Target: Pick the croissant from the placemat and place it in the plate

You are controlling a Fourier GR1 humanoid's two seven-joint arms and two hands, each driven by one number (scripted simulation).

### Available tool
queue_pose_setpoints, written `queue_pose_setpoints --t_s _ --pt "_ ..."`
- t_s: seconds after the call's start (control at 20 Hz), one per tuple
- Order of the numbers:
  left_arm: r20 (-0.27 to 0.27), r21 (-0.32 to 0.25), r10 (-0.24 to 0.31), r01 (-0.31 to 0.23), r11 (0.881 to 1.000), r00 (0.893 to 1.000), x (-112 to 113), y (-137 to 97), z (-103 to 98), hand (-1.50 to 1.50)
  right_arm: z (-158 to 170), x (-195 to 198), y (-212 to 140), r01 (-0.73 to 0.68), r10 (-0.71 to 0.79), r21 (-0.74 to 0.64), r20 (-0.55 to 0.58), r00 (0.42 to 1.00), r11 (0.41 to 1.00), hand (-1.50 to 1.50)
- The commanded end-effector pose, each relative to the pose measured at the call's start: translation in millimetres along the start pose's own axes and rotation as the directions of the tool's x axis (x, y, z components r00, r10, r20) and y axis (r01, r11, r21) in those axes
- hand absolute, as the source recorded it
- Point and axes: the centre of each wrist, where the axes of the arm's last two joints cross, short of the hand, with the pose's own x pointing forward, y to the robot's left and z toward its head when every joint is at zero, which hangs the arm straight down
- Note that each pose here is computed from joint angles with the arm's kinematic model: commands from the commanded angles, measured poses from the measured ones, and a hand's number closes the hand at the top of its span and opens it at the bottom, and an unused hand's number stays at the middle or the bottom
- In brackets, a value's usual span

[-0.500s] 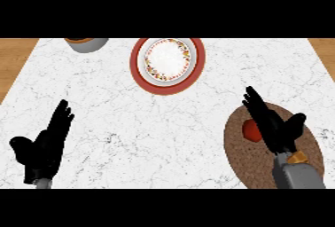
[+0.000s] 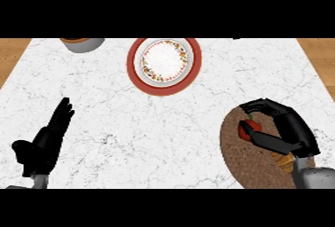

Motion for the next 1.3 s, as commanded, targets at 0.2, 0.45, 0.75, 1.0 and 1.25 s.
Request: queue_pose_setpoints --t_s 0.2,0.45,0.75,1.0,1.25 --pt "0.013 -0.061 0.025 -0.024 0.998 1.0 -13.1 8.6 -12.2 0.0 90.6 -49.6 10.8 -0.03 0.058 -0.124 0.224 0.973 0.992 -1.5" --pt "0.042 -0.06 0.018 -0.015 0.998 0.999 -14.1 0.8 -22.6 0.0 125.0 -52.8 -12.9 -0.167 0.213 -0.235 0.185 0.959 0.958 -1.5" --pt "0.036 -0.063 0.014 -0.011 0.998 0.999 -22.7 11.6 -8.7 0.0 135.3 -13.4 -53.8 -0.38 0.398 -0.235 0.032 0.917 0.895 -1.5" --pt "0.008 -0.051 0.011 -0.01 0.999 1.0 -28.1 -2.2 -6.0 0.0 156.3 7.1 -78.9 -0.565 0.558 -0.027 -0.126 0.82 0.825 -1.5" --pt "0.031 -0.085 0.015 -0.012 0.996 0.999 -14.1 0.8 -19.2 0.0 146.1 12.5 -83.5 -0.628 0.635 0.111 -0.229 0.738 0.77 -1.5"
